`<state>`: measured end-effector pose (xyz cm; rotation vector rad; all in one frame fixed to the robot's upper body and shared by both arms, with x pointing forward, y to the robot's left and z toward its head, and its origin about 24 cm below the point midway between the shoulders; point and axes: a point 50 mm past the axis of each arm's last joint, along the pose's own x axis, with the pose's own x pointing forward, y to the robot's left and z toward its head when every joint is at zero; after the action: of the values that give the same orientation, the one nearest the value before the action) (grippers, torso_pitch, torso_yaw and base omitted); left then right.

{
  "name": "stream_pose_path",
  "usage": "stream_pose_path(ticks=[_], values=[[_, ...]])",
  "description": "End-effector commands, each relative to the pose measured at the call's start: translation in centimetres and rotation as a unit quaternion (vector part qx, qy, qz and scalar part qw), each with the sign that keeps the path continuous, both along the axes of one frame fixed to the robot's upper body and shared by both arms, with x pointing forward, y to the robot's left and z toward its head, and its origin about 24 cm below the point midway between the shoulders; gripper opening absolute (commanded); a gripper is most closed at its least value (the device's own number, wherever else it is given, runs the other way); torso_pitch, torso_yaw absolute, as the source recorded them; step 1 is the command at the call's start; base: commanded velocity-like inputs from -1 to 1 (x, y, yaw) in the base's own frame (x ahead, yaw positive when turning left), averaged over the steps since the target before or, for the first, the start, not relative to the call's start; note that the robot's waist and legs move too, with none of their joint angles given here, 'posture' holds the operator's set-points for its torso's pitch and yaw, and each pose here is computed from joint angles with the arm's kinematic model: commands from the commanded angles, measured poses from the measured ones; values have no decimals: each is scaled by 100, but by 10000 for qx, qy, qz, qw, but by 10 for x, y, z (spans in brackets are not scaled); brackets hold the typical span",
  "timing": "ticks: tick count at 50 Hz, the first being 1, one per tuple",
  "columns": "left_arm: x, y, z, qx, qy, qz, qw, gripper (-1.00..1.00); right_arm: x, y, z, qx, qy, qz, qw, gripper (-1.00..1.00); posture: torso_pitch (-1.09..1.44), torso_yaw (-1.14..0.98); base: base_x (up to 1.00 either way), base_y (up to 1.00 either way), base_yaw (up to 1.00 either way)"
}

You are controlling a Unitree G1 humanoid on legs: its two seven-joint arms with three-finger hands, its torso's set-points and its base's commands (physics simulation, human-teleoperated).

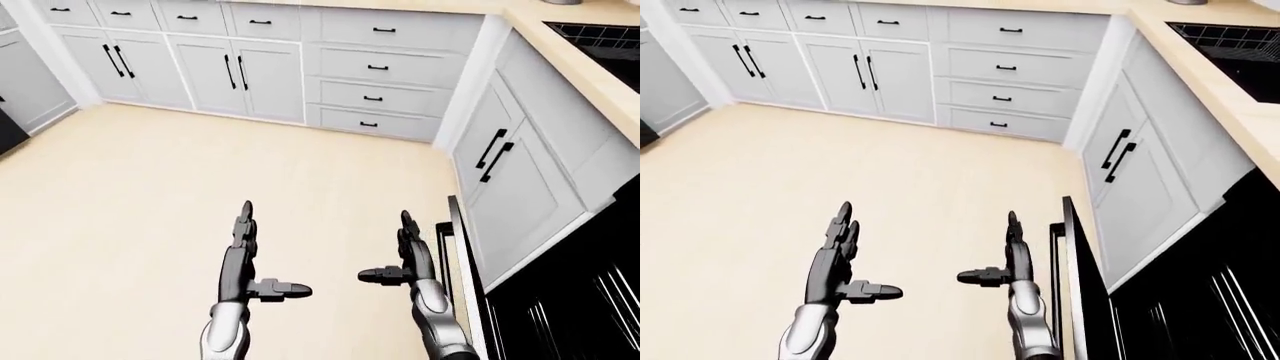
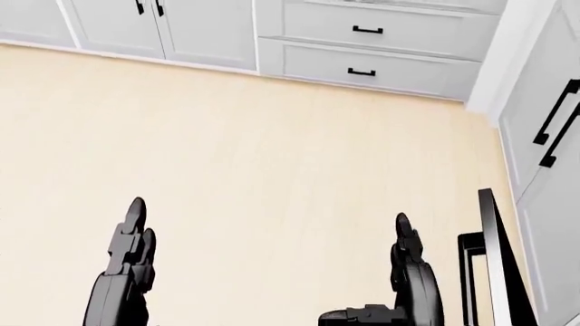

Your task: Close the dishwasher door

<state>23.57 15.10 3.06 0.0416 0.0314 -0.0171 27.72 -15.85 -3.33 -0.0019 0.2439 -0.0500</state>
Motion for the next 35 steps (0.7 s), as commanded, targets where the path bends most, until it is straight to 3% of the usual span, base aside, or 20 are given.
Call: stream_pose_path(ticks=[1, 9, 27, 35], values=[[3, -1, 16, 3, -428, -12, 9991, 100, 8, -2, 12, 57, -447, 0, 9990, 100, 0, 0, 0, 0, 0], [2, -2, 15, 13, -431, -18, 9991, 100, -1, -13, -20, 353, -140, -171, 9991, 100, 0, 0, 0, 0, 0], [5, 1, 14, -36, -327, 15, 9995, 100, -36, -24, -52, 744, 496, -414, 9951, 100, 0, 0, 0, 0, 0], [5, 0, 15, -30, -345, 18, 9994, 100, -55, -29, -67, 1004, 891, -523, 9896, 100, 0, 0, 0, 0, 0]])
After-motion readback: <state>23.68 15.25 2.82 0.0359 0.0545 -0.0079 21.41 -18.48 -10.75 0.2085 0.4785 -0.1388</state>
